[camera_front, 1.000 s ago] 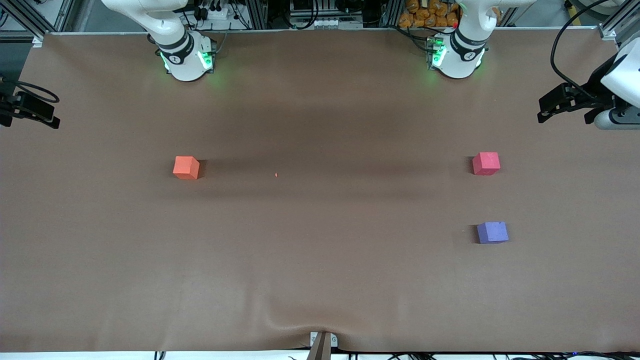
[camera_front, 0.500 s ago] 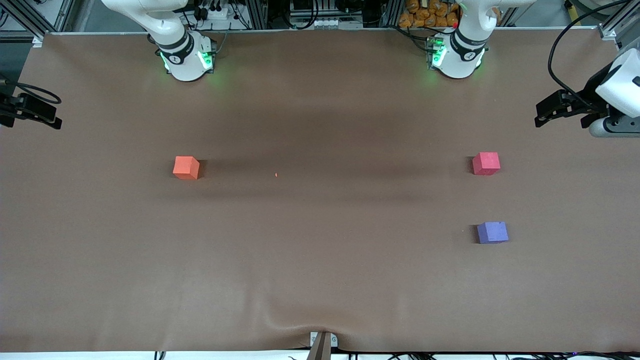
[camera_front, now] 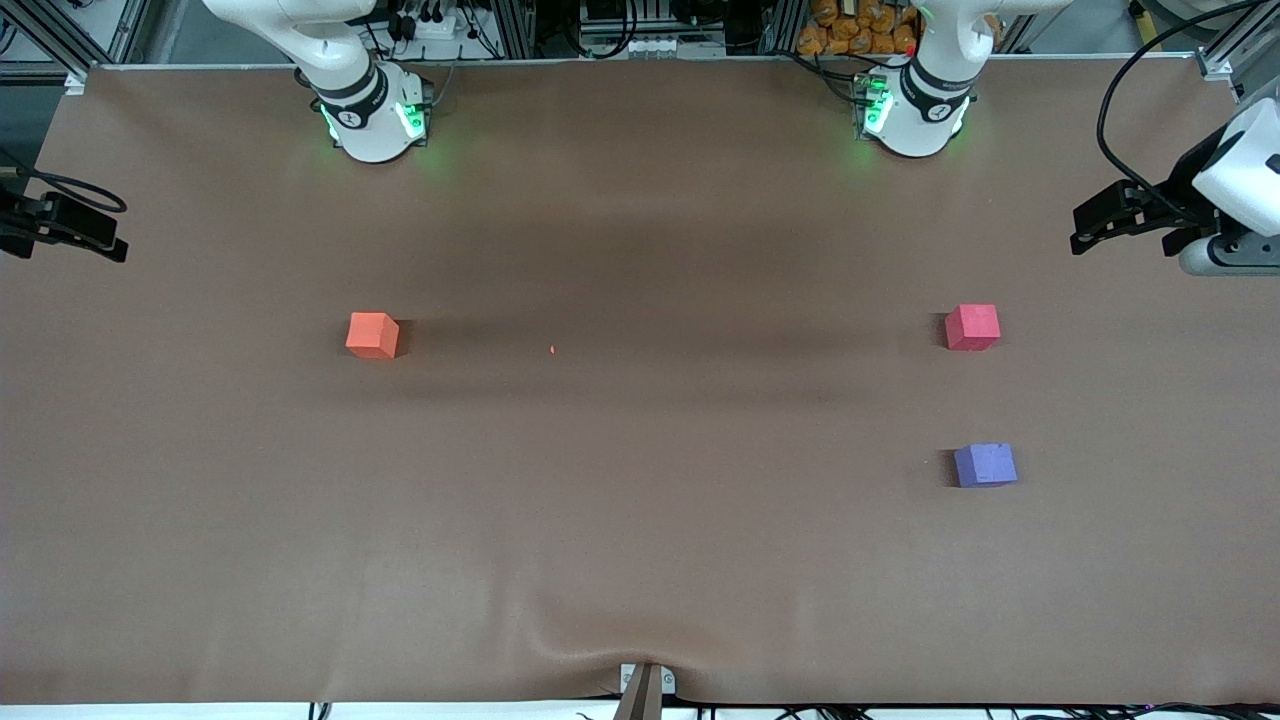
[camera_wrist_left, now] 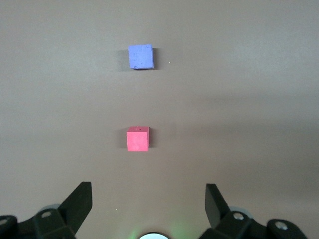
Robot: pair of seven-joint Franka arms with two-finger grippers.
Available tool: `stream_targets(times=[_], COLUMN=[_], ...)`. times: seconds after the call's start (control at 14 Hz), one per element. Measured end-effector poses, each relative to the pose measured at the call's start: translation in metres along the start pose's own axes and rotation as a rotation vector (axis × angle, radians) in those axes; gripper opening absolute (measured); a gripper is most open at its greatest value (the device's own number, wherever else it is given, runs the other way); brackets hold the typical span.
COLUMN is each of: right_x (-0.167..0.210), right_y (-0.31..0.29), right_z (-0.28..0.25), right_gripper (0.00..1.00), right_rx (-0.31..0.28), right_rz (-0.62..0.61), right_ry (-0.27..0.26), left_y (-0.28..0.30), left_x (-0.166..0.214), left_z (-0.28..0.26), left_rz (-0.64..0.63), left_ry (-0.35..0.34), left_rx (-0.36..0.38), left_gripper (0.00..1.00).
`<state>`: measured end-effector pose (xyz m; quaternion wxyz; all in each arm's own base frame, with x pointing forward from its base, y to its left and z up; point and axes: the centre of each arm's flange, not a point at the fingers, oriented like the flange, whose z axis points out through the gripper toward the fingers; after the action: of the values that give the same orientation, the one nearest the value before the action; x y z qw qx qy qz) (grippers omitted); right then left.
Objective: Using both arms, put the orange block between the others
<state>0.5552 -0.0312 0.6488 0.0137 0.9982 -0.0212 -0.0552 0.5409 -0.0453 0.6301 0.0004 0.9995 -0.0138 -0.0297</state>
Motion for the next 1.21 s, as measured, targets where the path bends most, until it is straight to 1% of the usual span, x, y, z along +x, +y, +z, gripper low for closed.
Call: stream_targets(times=[0.5,0.64,1.0,1.21], right_x=[0.002,0.005,0.016,0.022], right_y=[0.000,-0.002,-0.011,-0.028], right_z=[0.008,0.017,0.068,0.106], right_gripper=[1.00,1.00,1.00,1.00], right_rx=[0.000,0.005,0.042,0.043], right_rz=[0.000,-0.002,-0.016,-0.042], right_ry=[-0.018,-0.031,-0.096,-0.125], left_y=[0.000,0.000,0.000,0.000], left_x=[0.000,0.000,0.000,0.000], left_z=[0.000,0.000,0.001,0.001], left_rz=[0.000,0.000,0.000,0.000], left_ry=[-0.001,-0.001,-0.003,-0.003], left_rx=[0.000,0.000,0.000,0.000], left_gripper=[1.00,1.00,1.00,1.00])
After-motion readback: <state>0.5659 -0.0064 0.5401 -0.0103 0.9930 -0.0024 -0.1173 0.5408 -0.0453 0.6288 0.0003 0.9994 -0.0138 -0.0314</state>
